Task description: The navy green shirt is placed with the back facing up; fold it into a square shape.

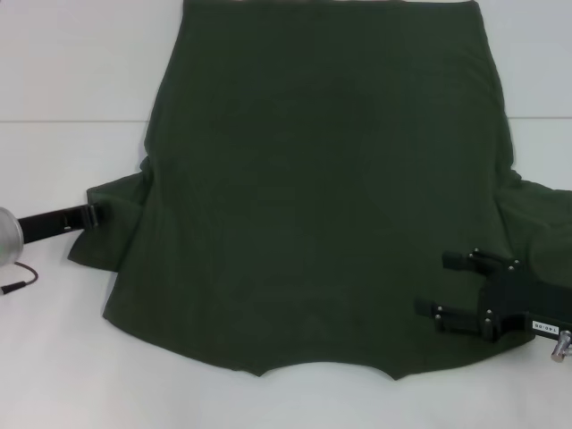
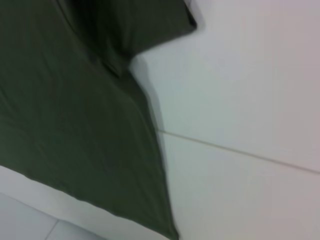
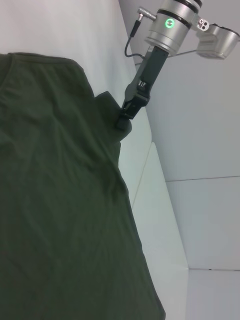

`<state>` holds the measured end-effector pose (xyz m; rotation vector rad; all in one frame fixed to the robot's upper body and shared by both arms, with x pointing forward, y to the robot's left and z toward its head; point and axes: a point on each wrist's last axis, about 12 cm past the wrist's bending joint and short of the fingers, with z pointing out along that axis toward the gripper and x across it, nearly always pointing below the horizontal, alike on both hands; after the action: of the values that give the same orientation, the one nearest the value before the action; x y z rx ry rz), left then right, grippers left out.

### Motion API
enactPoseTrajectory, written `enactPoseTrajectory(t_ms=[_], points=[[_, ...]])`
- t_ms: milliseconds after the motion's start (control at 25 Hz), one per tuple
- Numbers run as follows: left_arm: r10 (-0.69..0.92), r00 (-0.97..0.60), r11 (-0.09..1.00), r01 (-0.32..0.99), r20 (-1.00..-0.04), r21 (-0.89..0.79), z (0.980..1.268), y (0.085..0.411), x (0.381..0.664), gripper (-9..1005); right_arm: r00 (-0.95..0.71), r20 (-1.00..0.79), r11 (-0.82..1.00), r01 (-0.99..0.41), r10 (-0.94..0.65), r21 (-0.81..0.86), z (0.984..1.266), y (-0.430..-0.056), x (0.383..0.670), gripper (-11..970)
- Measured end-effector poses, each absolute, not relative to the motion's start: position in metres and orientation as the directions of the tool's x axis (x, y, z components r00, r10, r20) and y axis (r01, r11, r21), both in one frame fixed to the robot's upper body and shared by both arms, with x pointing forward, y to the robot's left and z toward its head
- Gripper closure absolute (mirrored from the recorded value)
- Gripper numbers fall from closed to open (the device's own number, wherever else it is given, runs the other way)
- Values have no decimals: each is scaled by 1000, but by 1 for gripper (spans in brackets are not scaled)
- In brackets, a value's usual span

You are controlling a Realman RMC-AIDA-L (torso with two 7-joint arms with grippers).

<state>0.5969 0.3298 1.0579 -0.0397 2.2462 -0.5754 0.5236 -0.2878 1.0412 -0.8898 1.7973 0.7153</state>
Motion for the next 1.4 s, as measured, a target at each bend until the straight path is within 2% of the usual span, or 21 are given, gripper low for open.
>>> enactPoseTrajectory(t_ms=[600,1120,1400], points=[[-185,-650,942,97,-737,-321,1085,369,603,996,-261,-932,562,-823,-252,78,1042,-288,525,45],[-165,-659,940,121,-734,-320,1113,376,611,995,-260,-931,558,-826,-255,78,1042,-287,525,45],[-138,-688,934,150,-713,-325,1124,366,619,995,-263,-931,558,-826,-252,82,1041,-287,523,45]])
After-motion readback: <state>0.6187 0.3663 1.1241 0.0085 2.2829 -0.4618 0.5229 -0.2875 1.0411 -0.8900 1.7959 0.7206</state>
